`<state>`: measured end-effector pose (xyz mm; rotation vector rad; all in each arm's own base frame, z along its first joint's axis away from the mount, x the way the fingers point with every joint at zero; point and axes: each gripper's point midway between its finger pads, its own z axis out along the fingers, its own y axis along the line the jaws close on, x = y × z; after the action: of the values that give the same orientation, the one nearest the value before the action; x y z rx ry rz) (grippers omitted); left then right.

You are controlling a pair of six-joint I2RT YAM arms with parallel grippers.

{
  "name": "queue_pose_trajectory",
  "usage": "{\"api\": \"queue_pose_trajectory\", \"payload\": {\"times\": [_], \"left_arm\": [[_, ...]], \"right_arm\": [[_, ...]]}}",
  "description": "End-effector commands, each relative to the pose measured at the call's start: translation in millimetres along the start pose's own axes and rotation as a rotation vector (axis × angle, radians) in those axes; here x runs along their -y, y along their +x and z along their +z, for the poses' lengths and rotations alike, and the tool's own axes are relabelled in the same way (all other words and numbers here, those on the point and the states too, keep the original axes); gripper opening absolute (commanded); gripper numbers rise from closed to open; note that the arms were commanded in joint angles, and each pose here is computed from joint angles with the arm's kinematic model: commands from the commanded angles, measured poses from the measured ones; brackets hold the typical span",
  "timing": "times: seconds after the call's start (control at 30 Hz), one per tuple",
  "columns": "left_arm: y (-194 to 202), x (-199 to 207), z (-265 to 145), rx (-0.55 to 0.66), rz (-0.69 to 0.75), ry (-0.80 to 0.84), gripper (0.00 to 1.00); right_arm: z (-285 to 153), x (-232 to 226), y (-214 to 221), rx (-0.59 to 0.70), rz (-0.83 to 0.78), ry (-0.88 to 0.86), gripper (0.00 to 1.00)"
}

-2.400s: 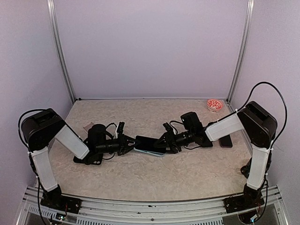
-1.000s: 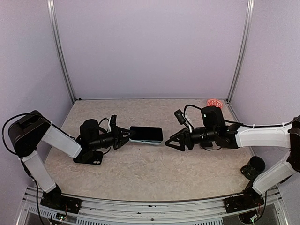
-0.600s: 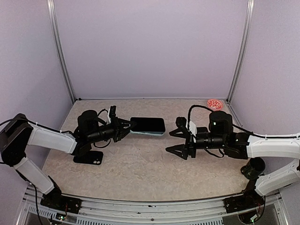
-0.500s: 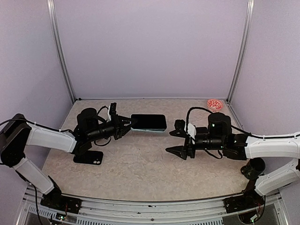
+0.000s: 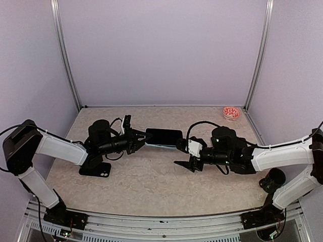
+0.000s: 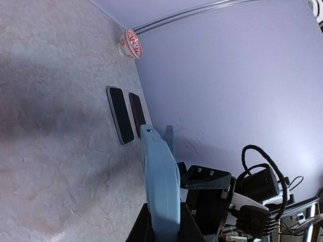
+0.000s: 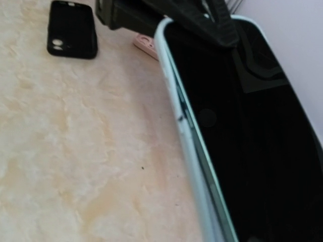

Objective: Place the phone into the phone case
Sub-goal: Press the phone onto the phone case.

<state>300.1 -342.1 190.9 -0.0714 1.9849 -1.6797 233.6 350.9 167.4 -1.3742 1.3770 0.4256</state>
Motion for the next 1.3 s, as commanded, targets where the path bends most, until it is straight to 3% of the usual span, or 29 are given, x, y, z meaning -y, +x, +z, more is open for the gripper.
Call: {"api": "queue_pose_trajectory", "payload": {"times": [0.0,0.23,0.4,1.27], "left_arm": [[-14,45,4,0.038,0.069,0.146,0.00],[-13,45,5,0.036,0.066,0.149,0.00],[-15,42,4,0.045,0.061,0.139,0.00],[-19,50,0,0.055,0.064,0.145,0.00]], "right_arm": [[7,5,-12,0.016,-0.054,0.022,0.72],[12,-3,-10,0.009,-0.054,-0.002,0.72],[3,-12,-23,0.072,-0.043,-0.038,0.72],[17,-8,9,-0.043,-0.042,0.016,0.72]]}}
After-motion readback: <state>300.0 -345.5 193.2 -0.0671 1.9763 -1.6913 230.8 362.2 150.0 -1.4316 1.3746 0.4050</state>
